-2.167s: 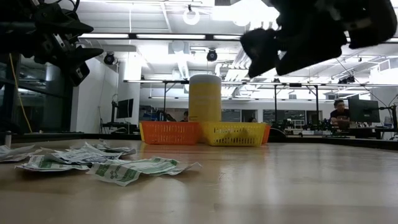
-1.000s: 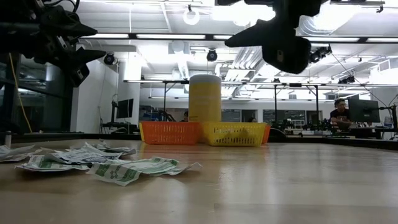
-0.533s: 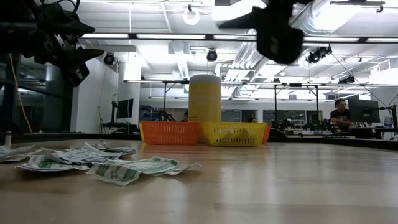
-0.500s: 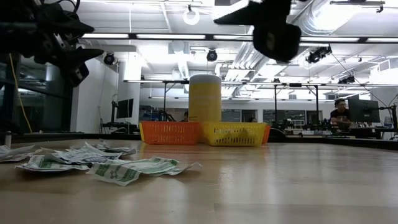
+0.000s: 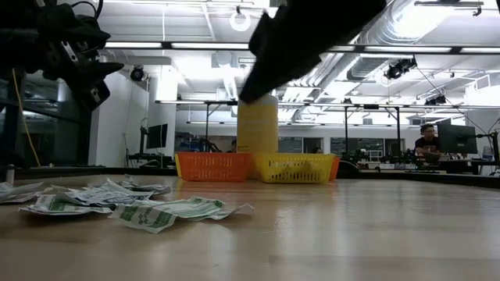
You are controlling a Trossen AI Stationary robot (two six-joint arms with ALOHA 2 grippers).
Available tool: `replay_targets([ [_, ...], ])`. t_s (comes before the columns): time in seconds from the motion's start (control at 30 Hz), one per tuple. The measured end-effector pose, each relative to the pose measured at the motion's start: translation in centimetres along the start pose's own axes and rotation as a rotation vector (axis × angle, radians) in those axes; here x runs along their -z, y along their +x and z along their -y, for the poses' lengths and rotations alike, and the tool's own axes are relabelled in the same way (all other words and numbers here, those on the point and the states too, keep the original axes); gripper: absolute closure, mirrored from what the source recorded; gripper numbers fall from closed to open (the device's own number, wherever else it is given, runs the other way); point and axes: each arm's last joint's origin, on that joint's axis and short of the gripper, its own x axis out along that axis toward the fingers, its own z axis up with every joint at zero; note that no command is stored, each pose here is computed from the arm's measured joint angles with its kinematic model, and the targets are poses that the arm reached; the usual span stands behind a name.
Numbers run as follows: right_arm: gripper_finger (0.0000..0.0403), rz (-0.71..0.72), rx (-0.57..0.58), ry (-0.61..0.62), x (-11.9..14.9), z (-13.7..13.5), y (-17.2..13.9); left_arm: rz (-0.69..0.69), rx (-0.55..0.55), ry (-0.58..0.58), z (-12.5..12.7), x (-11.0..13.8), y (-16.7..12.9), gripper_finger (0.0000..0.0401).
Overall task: Pick & Place First Aid Supplies
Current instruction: Put the green bandage pack into the top orange basket
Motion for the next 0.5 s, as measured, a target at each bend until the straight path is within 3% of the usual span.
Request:
replay_targets([
  [0.13, 0.0269, -0.058, -0.006, -0.039, 0.4, 0.3, 1.0, -0.017, 0.002, -0.005, 0.0, 0.1, 0.0, 0.0210],
  [0.5, 0.0269, -0.101, -0.002, -0.316, 1.8, 0.3, 3.7, -0.033, -0.003, -0.009, -0.1, 0.2, 0.0, 0.0210],
])
